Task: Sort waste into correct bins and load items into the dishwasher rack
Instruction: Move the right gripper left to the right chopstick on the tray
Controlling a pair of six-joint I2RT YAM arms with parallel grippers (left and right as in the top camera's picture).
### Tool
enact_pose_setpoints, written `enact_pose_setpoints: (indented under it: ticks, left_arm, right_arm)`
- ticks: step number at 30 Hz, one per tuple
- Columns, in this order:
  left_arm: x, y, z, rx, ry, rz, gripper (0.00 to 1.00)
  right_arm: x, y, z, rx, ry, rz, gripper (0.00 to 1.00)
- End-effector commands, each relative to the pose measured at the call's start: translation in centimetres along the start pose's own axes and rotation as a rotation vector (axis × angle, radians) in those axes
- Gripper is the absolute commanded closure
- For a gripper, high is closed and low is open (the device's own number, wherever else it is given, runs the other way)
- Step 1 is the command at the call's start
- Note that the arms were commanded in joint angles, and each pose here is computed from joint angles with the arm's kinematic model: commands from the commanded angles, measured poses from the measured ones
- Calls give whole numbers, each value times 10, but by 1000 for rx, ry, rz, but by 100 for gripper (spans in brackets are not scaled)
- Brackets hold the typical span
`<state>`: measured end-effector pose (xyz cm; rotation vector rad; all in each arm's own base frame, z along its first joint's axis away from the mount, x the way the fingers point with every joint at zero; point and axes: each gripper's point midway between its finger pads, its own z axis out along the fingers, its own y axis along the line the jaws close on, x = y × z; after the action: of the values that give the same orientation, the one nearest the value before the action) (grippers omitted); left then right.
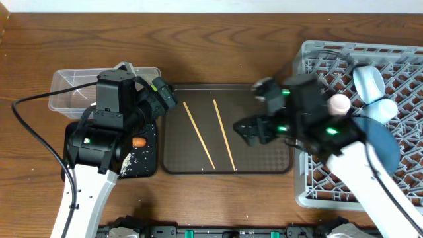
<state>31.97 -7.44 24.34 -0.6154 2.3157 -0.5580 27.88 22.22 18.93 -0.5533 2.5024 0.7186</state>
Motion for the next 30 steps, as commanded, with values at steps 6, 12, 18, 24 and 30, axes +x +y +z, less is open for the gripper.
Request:
enact_pose_setpoints:
  ticks: [6,12,18,24,30]
  left_arm:
    - [-5,0,-2,-6,-17,15,2]
    - [-5,0,-2,-6,-17,14,2]
    - [-5,0,-2,-5,-18,15,2]
    - [-5,0,-2,-6,-17,15,2]
    - [-5,0,-2,-6,-18,14,2]
  right_arm:
    - [4,-16,62,272,93,-65,12]
    - [12,-11,98,308,118,-122,12]
    - [19,-15,127,392,105,-95,21]
    - [44,-29,157,424,194,-95,30]
    - [57,-38,179,431,223,-77,35]
